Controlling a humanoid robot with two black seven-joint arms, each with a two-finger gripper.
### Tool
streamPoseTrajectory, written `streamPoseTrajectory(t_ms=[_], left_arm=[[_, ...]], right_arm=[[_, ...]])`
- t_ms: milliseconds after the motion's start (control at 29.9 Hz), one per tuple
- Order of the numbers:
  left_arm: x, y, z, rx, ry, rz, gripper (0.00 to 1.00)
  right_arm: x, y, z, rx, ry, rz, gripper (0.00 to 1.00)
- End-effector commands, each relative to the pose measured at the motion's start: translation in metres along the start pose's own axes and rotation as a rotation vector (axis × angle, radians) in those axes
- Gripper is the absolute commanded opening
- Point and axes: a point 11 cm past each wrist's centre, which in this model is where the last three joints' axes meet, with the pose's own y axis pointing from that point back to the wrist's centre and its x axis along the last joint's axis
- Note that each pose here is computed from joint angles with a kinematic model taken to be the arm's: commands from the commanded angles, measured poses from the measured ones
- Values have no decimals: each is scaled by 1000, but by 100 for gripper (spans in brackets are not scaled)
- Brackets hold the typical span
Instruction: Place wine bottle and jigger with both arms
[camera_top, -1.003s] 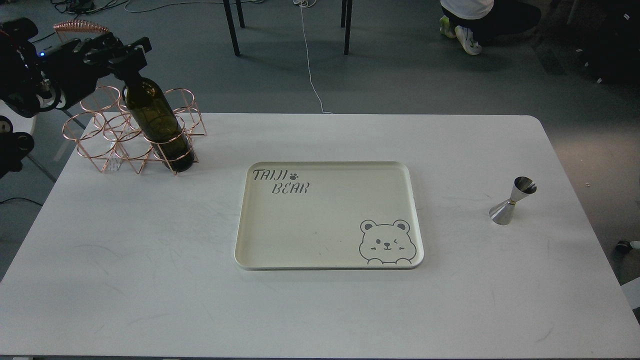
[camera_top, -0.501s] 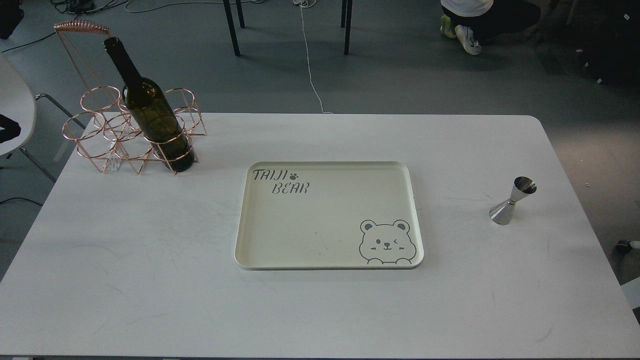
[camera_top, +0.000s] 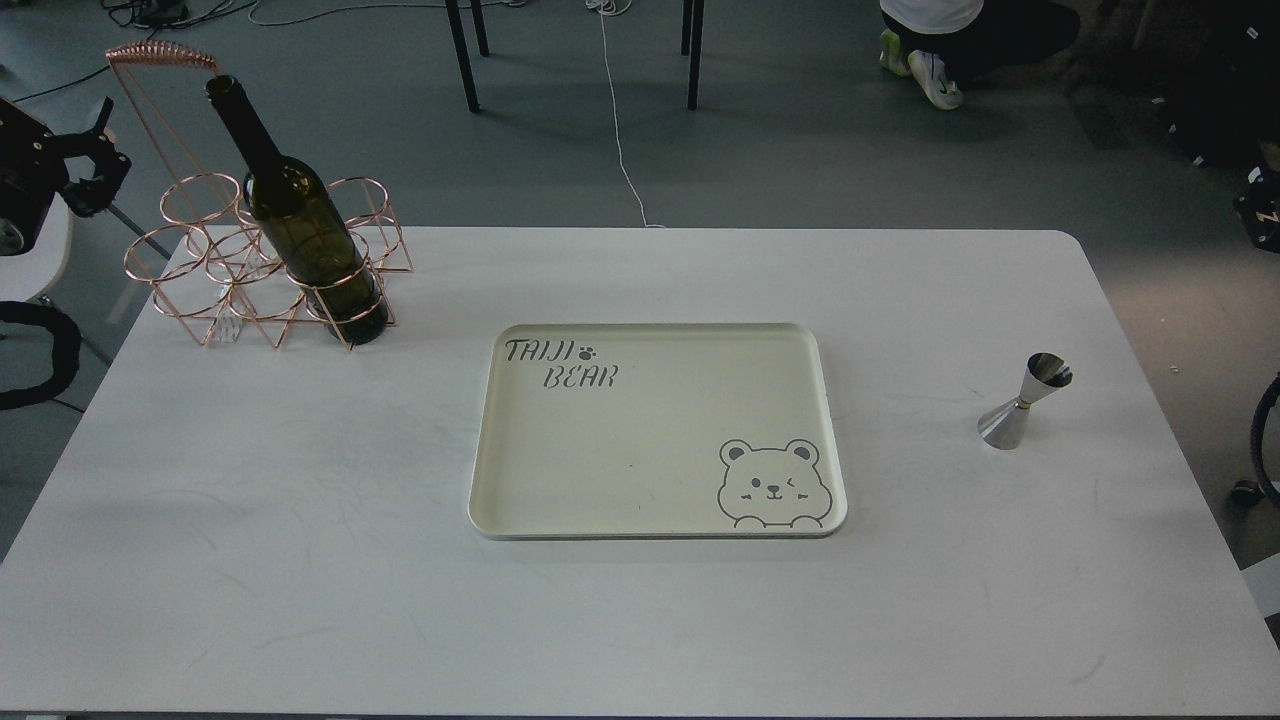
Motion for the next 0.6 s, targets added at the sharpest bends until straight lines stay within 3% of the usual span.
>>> streamPoseTrajectory(t_ms=[0, 234, 568], left_arm=[[14, 8, -11, -23, 95, 19, 98], [19, 14, -25, -43, 188, 26, 98], [25, 19, -28, -28, 174, 42, 98]], right_arm=[[1, 2, 11, -4, -86, 38, 99], [-3, 10, 38, -43, -169, 51, 99], [0, 17, 44, -57, -167, 39, 99]])
